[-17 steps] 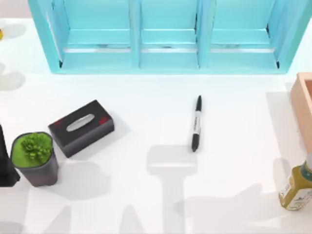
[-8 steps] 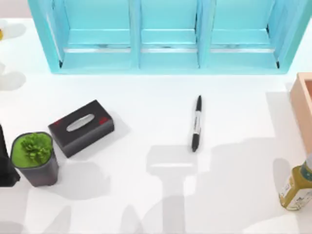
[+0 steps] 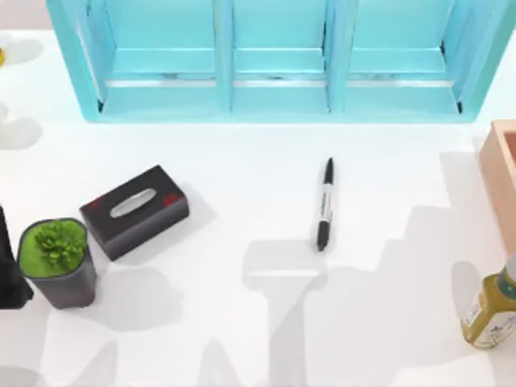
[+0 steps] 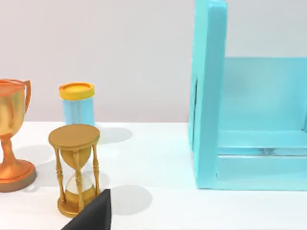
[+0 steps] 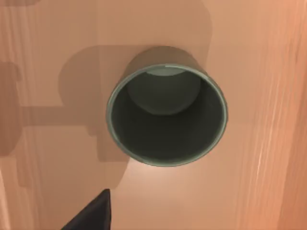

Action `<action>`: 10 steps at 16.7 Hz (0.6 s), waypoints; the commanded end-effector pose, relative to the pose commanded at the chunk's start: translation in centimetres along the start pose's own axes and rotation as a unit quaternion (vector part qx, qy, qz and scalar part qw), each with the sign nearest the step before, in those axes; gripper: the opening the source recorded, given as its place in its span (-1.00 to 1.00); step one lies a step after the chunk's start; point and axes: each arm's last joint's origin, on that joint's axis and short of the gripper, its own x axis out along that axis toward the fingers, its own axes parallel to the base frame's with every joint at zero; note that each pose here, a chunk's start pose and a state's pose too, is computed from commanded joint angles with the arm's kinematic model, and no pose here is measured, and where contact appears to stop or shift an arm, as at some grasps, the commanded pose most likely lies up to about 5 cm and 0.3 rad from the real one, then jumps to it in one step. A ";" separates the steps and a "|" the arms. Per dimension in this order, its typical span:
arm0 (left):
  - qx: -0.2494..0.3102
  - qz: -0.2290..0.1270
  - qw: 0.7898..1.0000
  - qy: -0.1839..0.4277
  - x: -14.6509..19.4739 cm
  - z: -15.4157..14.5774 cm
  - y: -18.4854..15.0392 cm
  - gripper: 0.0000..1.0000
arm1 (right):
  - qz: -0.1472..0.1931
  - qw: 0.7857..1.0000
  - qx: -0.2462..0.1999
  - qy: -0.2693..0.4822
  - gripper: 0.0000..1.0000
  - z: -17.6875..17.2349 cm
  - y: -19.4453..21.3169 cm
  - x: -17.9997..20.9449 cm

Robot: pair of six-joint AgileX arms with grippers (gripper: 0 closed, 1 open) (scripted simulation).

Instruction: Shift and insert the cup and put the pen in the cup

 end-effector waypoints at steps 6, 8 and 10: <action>0.000 0.000 1.000 0.000 0.0 0.0 0.0 1.00 | 0.001 1.000 0.000 0.002 1.00 0.1 0.1 1.2; 0.000 0.000 1.000 0.000 0.0 0.0 0.0 1.00 | 0.001 1.000 0.000 0.002 1.00 0.3 0.0 3.3; 0.000 0.000 1.000 0.000 0.0 0.0 0.0 1.00 | -0.002 1.000 0.000 -0.005 1.00 0.5 -0.1 5.9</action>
